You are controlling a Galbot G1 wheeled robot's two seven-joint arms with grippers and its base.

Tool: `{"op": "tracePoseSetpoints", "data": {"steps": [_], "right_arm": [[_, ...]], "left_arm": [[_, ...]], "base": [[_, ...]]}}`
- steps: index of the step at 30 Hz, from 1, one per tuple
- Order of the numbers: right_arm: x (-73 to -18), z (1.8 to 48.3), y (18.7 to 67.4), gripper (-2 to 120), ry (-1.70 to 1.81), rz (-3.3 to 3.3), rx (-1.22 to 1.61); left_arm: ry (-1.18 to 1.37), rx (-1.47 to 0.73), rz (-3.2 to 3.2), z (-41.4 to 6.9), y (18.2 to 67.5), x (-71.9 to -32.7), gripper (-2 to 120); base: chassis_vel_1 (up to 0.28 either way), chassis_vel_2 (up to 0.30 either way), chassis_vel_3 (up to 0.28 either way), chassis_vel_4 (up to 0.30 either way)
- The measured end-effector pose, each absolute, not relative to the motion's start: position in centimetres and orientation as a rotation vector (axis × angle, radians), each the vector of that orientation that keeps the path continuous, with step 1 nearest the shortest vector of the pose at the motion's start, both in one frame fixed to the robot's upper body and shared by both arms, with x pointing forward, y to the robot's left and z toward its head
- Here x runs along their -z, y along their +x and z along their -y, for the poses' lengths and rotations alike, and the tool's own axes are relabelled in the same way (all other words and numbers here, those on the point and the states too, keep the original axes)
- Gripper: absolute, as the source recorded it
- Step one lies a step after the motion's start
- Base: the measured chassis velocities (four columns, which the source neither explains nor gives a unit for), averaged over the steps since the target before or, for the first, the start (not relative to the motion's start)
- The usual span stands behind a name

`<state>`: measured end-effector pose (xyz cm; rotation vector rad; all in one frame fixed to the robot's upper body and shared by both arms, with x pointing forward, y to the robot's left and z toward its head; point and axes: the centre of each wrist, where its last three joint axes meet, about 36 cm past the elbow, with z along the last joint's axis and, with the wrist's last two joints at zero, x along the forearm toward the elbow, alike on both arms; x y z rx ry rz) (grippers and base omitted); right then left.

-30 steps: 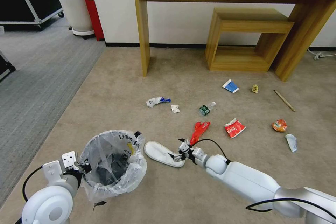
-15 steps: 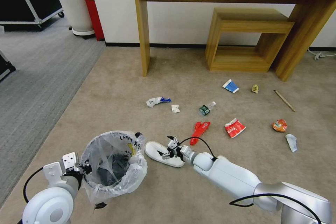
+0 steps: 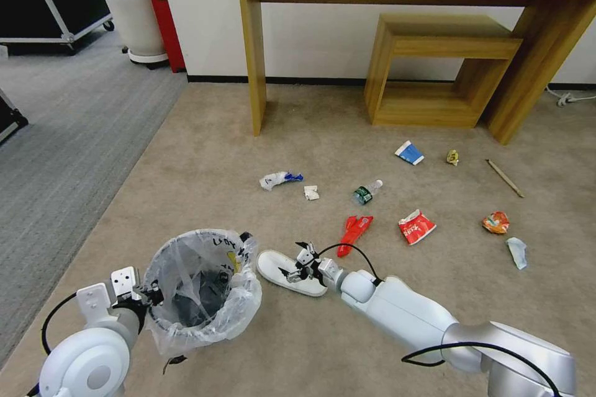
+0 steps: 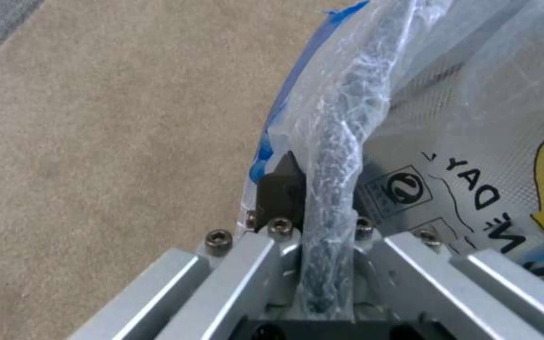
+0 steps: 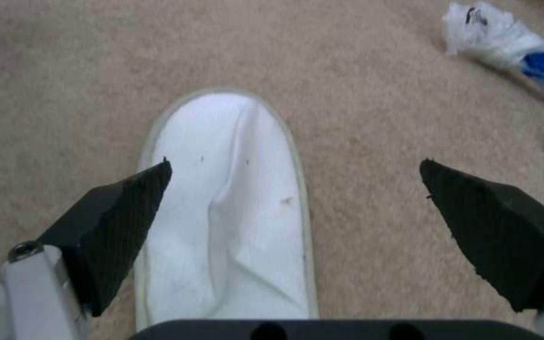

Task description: Pick up the trash bin and place the garbage on the floor into it.

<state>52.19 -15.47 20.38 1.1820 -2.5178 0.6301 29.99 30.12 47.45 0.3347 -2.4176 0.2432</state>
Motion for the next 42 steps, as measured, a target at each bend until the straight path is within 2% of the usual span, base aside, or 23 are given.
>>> {"op": "tracePoseSetpoints", "data": {"steps": [19, 42], "right_arm": [[-16.4, 15.5, 50.8, 100, 1.192, 2.500, -0.528], [-15.0, 14.5, 50.9, 100, 1.173, 2.531, -0.420]], "left_arm": [[0.319, -0.231, 2.404, -29.4, 29.2, -47.1, 0], [0.316, -0.207, 2.399, -29.3, 28.6, -47.0, 0]], "base": [[0.000, 0.000, 0.000, 0.000], [0.000, 0.000, 0.000, 0.000]]}}
